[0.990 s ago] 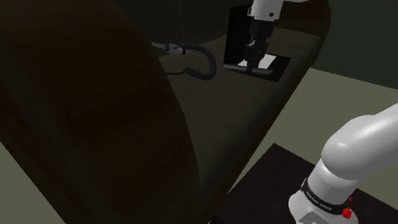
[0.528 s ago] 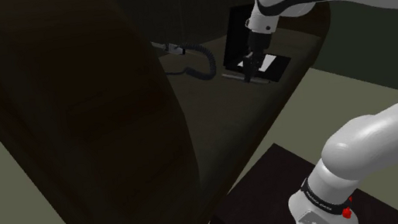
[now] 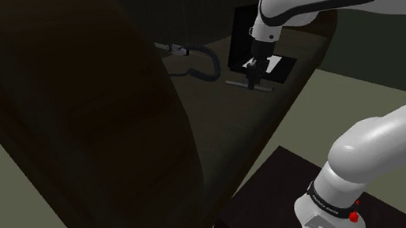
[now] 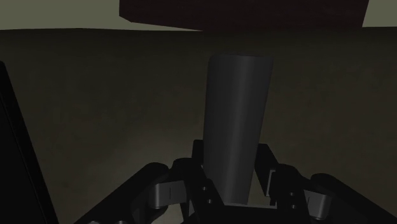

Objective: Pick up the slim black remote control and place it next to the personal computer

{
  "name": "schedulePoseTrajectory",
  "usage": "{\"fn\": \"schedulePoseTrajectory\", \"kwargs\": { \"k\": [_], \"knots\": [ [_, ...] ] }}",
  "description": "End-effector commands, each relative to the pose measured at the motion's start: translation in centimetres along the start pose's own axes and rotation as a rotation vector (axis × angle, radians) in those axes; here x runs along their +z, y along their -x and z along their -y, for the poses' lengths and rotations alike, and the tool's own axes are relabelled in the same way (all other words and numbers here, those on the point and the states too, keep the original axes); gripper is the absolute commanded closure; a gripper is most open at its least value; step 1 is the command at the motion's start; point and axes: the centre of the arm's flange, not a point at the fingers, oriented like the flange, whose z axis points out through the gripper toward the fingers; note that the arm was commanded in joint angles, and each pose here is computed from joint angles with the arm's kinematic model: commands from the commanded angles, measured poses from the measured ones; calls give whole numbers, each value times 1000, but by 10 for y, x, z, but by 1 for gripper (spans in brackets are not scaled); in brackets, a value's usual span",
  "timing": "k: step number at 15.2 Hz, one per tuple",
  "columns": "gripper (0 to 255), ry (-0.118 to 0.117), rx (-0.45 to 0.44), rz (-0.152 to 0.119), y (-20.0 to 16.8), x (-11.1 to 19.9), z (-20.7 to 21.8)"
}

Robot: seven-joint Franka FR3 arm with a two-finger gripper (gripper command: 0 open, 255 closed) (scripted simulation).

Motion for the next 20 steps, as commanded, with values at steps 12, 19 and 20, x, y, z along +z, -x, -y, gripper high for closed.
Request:
{"fn": "schedulePoseTrajectory", "kwargs": {
  "k": [12,19,20],
  "knots": [
    [0,0,0,0,0,-39,0],
    [0,0,0,0,0,-50,0],
    [0,0,0,0,0,-50,0]
  ]
}}
